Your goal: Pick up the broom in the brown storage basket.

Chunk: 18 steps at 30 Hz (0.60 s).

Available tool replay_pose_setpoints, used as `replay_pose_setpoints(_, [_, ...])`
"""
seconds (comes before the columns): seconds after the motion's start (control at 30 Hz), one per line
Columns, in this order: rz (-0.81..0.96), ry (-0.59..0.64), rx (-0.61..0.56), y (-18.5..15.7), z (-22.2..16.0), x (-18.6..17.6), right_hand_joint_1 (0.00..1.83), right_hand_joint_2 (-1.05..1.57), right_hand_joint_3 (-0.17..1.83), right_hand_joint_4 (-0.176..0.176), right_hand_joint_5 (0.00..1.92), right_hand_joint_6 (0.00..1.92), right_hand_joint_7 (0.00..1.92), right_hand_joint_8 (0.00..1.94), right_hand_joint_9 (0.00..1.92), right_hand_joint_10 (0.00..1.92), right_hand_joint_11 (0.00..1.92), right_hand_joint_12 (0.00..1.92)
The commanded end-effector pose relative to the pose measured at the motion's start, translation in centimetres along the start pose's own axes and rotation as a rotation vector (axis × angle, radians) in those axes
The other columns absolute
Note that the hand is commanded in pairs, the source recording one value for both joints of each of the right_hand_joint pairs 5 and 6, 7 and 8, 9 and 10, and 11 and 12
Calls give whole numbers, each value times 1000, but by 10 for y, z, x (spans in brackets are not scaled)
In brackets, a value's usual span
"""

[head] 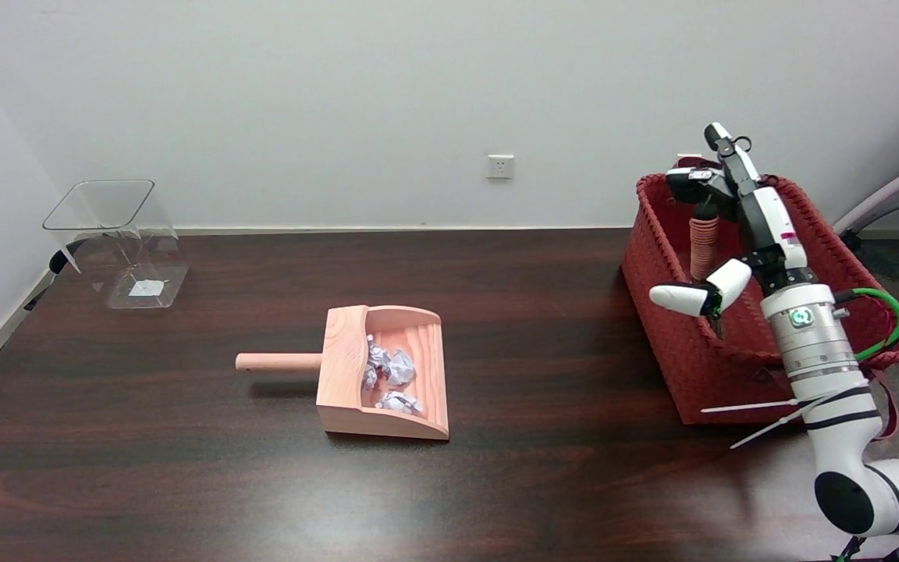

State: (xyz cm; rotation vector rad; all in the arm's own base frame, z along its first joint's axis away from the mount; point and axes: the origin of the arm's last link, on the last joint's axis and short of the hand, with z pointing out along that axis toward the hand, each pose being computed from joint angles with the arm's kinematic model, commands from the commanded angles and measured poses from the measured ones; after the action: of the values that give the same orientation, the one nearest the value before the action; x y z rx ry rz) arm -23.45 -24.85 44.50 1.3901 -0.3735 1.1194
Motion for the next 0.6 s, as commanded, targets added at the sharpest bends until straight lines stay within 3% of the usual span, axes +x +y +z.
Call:
replay_pose_setpoints(0.03, [57, -44, -28, 4, -6, -16, 1176, -504, 1044, 0, 76, 76, 591, 591, 584, 584, 585, 585])
replay_pose_setpoints(0.6, [78, -62, -51, 11, -10, -21, 1165, -443, 1042, 0, 80, 80, 626, 626, 611, 611, 610, 610])
